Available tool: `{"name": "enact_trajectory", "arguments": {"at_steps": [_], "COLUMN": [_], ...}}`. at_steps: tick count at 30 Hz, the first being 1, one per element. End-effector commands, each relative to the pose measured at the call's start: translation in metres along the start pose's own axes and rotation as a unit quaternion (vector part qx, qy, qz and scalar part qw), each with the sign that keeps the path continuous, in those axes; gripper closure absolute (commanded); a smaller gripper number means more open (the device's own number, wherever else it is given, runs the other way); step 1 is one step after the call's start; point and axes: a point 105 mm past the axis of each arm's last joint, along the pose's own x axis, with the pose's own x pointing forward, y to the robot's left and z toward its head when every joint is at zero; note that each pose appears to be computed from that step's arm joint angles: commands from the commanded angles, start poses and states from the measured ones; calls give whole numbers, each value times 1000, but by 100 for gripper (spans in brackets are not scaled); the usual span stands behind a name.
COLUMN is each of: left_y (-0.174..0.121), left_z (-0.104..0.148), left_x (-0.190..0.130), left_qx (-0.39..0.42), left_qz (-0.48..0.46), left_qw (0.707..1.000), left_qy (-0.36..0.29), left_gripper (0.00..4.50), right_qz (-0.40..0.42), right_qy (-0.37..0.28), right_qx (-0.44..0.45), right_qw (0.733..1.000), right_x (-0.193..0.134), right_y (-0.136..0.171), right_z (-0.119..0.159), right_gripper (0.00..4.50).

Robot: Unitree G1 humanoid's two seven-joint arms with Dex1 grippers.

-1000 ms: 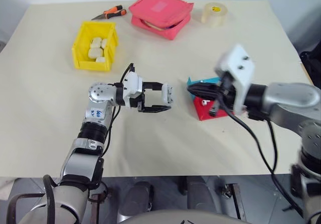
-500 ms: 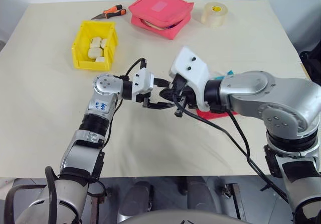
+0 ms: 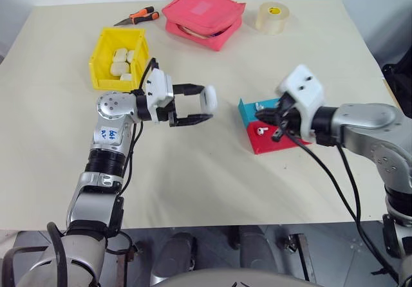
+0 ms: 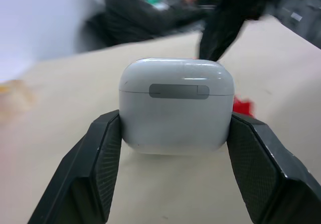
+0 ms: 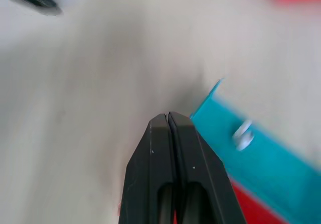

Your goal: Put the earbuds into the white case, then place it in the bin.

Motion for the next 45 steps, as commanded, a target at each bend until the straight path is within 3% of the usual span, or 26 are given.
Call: {"name": "enact_trajectory", "arguments": {"at_steps": [1,4,9,13,17,20,23,26,31,33,37,45], "left_y": [28,50,90,124,143,147,144,140,115,103,69,19], "left_z": [11,9,-12,-24,-27,-31,-36,-35,-7,5,21,11], "left_x": [-15,-27,-48,-82,-117,-127,-119,-108,-87,-90,-99,-147], "left_qx": [1,0,25,20,14,1,-13,15,38,61,17,-20], "left_qz": [111,198,336,466,553,578,556,517,396,376,290,188], "left_qw": [993,980,939,874,813,791,805,829,914,924,957,979], "left_qy": [-36,-37,61,137,182,202,206,210,80,39,-23,76], "left_gripper": [172,172,172,172,172,172,65,2,2,2,2,2], "right_qz": [39,127,98,88,83,79,75,71,73,82,114,159], "right_qy": [-93,-153,-139,-134,-130,-126,-124,-120,-101,-88,-41,5], "right_qx": [-36,51,-24,-34,-38,-39,-40,-42,-45,-48,-51,-42], "right_qw": [994,979,985,986,987,988,989,989,991,992,991,986], "right_x": [-20,-29,-21,-13,-10,-10,-11,-14,-25,-29,-39,-60], "right_y": [4,5,-11,-18,-20,-22,-24,-26,-26,-24,-18,-17], "right_z": [21,30,24,22,21,20,20,20,12,6,-17,-50], "right_gripper": [393,296,130,1,1,1,0,0,0,0,0,0]}}
